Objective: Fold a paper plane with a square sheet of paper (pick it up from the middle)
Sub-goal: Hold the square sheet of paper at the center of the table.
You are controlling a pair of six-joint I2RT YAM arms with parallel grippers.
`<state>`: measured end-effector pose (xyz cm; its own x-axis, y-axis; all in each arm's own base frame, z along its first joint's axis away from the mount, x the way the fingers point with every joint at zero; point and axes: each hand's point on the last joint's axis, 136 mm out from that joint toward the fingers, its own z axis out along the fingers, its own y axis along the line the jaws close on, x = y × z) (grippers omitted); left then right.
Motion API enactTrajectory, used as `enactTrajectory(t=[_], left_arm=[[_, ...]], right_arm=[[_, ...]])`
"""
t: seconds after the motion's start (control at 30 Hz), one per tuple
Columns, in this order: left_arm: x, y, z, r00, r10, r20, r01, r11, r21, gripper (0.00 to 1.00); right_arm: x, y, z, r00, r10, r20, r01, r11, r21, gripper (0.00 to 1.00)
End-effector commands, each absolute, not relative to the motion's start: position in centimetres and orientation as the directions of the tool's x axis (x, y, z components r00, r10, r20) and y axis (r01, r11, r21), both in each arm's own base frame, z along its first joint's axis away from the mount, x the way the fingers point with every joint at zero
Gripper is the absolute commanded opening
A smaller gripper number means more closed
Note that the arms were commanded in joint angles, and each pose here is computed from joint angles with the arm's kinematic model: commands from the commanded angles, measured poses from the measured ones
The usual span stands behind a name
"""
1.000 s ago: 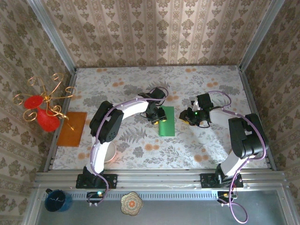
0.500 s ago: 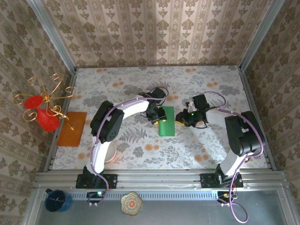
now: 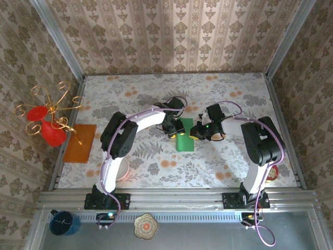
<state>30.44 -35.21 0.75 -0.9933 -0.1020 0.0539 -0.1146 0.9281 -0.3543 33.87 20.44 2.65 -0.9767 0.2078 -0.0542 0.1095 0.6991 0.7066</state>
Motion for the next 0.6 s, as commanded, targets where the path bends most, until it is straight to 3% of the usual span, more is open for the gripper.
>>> enactTrajectory(t=[0.0, 0.37, 0.57], left_arm=[[24.2, -31.5, -10.4, -0.962, -0.102, 0.255, -0.136, 0.984, -0.118, 0.39], [24.4, -31.6, -9.7, -0.965, -0.094, 0.243, -0.128, 0.983, -0.129, 0.38], [27.2, -32.6, -5.1, -0.986, -0.063, 0.151, -0.098, 0.966, -0.238, 0.38]], right_arm=[[33.8, 20.9, 2.5, -0.983, 0.178, -0.038, 0.099, 0.695, 0.712, 0.12], [31.8, 18.8, -0.9, -0.981, 0.185, 0.057, 0.179, 0.755, 0.631, 0.09], [30.9, 18.3, -1.8, -0.98, 0.18, 0.084, 0.194, 0.775, 0.601, 0.07]])
